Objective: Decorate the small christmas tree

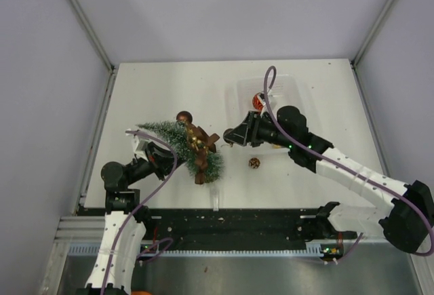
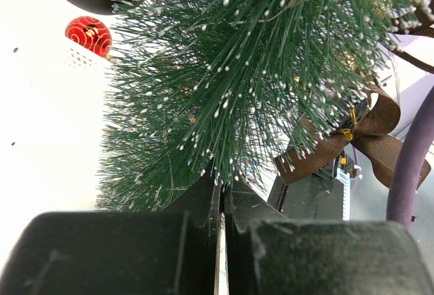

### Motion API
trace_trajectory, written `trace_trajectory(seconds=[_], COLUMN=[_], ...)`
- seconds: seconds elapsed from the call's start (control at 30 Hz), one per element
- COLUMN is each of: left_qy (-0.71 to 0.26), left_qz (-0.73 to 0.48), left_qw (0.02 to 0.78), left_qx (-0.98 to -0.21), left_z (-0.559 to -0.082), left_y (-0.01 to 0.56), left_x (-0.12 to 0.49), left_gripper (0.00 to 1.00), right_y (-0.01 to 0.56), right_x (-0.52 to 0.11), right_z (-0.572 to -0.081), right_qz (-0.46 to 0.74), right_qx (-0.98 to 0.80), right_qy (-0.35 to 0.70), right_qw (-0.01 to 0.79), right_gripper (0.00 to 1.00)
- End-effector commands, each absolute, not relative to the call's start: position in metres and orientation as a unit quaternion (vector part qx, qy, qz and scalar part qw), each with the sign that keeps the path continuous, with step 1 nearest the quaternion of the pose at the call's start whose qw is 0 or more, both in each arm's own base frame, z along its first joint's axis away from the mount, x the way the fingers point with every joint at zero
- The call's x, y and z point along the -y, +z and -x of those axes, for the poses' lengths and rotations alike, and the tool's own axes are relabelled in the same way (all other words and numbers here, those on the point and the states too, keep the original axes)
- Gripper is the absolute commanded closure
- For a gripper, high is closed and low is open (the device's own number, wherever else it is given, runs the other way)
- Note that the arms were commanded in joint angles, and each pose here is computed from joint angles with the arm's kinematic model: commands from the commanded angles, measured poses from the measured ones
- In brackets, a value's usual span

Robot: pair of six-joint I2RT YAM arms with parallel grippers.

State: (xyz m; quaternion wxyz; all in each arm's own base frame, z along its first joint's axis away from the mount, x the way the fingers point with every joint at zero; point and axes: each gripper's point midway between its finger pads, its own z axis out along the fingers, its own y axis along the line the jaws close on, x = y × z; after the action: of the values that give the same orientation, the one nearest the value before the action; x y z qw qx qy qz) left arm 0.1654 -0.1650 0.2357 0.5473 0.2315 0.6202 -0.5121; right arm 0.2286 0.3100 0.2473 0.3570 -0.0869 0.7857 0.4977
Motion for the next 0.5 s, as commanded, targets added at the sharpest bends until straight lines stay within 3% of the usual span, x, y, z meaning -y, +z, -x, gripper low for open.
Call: trace_trajectory(seconds=[0.0,0.47], left_qy=[-0.501,-0.502], left_qz=[-0.239,-0.242], left_qw=[0.572,0.571], left_qx=[-0.604,-0.603], left_z=[-0.167,-0.166], left_y=[0.244,0.244], left_x=[0.163,0.164], left_gripper=[1.00,1.00], right_y=[0.277,0.261], right_x=[-0.329,-0.355], right_z=[-0.231,-0.226], right_qz=[0.069,0.053], right_qx=[-0.753,-0.767], right_qy=[0.528,0.528], right_qw=[0.387,0.362], right_gripper=[0.88,0.92])
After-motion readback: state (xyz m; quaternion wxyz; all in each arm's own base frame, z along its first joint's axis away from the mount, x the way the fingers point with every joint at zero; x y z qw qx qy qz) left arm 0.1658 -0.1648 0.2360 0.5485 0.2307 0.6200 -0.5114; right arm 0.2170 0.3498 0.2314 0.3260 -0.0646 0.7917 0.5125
